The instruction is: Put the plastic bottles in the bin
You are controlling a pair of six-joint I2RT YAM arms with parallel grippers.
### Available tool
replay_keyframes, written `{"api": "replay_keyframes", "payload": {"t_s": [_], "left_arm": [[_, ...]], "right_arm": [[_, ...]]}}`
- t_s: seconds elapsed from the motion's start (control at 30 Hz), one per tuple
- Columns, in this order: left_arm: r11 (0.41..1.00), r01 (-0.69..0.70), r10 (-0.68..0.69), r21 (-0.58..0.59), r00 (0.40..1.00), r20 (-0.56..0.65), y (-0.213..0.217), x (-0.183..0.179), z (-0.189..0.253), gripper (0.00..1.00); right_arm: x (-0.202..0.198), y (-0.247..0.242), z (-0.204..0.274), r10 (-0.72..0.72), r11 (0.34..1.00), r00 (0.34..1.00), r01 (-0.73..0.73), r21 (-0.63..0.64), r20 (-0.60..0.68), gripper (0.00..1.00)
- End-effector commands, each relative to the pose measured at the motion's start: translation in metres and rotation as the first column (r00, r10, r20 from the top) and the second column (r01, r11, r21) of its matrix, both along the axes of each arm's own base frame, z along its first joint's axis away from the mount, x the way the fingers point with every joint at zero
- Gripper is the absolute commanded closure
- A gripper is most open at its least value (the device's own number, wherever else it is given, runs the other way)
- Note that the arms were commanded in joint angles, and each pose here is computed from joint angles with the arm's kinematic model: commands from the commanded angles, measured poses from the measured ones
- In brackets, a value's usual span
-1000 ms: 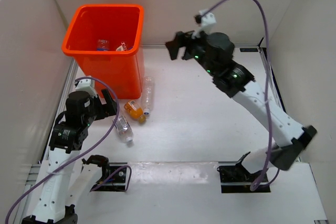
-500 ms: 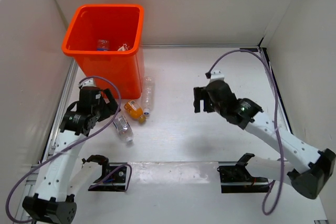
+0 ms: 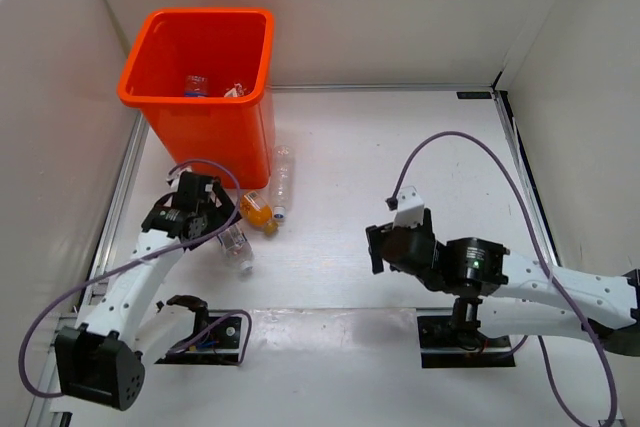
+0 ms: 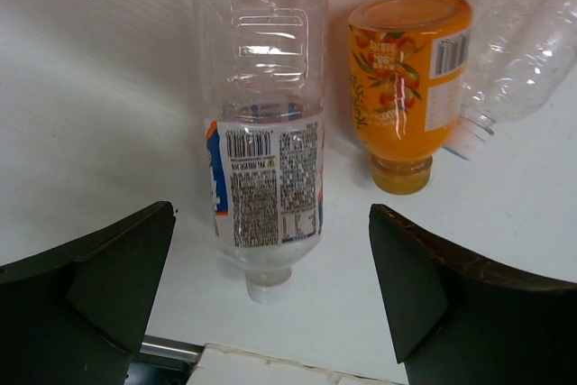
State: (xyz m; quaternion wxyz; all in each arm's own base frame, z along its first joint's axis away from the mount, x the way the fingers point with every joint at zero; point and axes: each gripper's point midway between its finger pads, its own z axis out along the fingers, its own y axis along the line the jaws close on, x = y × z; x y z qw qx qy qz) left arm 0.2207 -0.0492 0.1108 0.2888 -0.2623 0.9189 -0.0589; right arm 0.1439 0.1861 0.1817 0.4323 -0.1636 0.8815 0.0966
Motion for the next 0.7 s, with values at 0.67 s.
{"api": "replay_keyframes", "payload": {"t_s": [0.67], "left_arm": [[0.999, 0.039, -0.036, 0.018, 0.988, -0.15, -0.02, 0.038, -0.074, 0.08]], "right_arm": [[-0.014, -0.022, -0.013, -0.031, 0.995, 0.999, 0.028, 0.093, 0.031, 0.1]]}}
